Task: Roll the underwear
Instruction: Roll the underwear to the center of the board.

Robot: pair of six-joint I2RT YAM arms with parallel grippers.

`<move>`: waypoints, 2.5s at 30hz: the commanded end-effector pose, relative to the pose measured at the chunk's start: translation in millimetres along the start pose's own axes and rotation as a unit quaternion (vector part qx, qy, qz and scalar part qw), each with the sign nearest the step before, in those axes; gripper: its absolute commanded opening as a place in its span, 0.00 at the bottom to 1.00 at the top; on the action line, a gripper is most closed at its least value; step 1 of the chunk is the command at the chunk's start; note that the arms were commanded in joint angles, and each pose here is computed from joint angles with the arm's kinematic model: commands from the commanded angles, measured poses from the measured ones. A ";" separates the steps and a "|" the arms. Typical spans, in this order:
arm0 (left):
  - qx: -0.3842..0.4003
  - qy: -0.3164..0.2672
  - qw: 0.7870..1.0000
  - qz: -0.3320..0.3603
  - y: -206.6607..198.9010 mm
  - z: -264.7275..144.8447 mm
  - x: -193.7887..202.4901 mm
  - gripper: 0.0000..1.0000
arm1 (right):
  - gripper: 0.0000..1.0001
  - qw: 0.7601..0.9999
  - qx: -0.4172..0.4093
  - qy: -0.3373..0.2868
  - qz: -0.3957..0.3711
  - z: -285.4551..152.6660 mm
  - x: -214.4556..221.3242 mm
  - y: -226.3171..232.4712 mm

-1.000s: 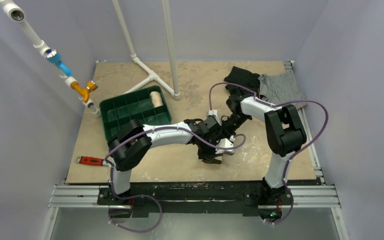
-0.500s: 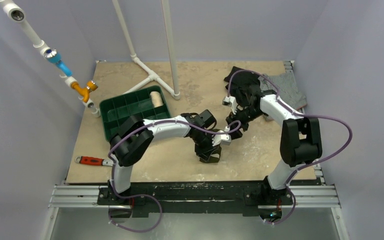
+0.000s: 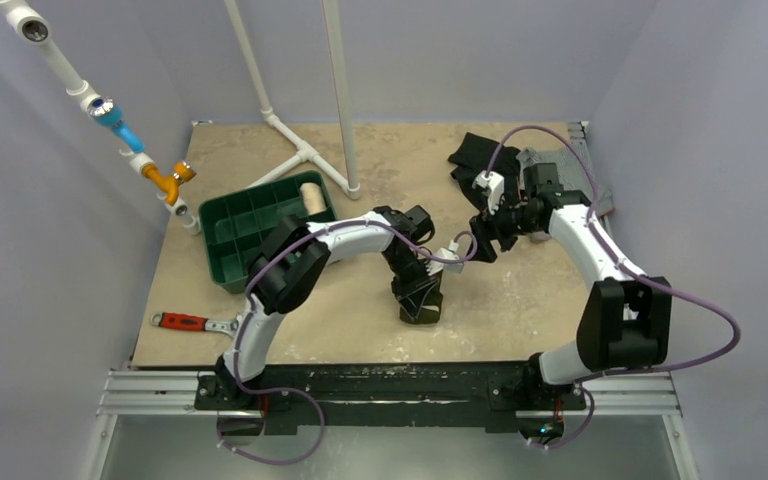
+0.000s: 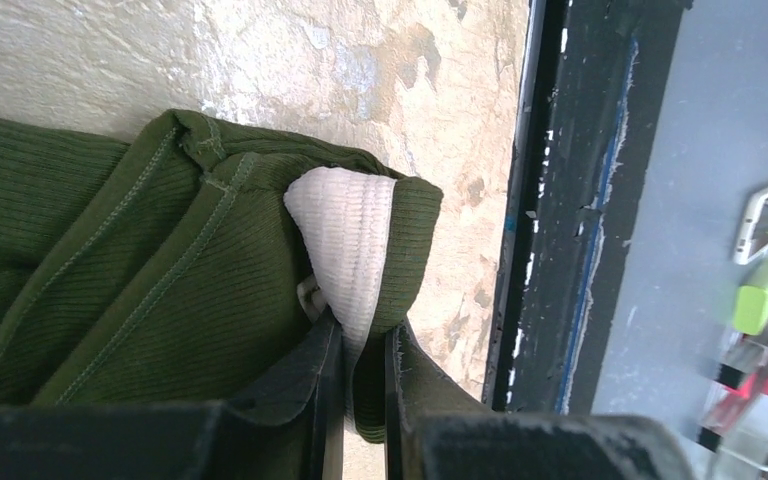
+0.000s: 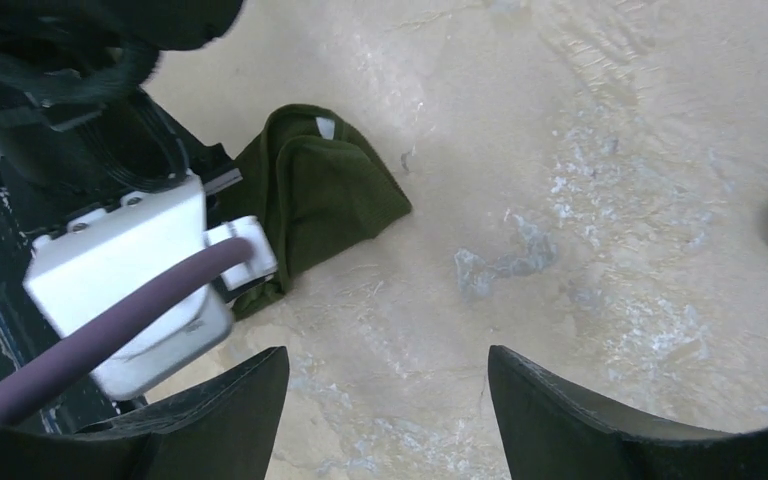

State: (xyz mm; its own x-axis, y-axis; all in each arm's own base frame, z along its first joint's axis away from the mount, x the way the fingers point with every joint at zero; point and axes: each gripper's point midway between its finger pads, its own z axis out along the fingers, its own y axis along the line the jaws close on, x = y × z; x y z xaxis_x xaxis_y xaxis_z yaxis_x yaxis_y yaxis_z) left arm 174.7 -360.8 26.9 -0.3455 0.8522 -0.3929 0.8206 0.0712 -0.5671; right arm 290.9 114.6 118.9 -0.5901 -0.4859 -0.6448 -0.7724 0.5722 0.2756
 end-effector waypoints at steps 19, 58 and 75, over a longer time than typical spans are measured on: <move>0.086 0.069 0.983 -0.148 20.4 21.9 23.9 0.00 | 0.99 0.995 0.069 -0.068 0.038 -39.9 -7.1 34.5; 0.168 0.034 0.961 -0.216 30.3 2.5 19.9 0.00 | 0.81 0.915 0.018 0.106 -0.388 102.5 43.4 127.9; 0.175 0.032 0.959 -0.219 28.5 2.3 17.4 0.00 | 0.28 0.903 -0.021 0.175 -0.393 130.1 77.7 124.3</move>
State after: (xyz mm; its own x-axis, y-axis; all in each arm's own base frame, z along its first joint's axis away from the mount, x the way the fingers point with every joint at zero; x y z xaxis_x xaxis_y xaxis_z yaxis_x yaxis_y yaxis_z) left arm 179.7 -350.6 28.0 -0.6205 0.7833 0.0376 0.2939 0.2766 -0.9149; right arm 183.7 231.7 17.2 0.0933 -0.9117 -0.4002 -0.9862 -0.0295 -0.1627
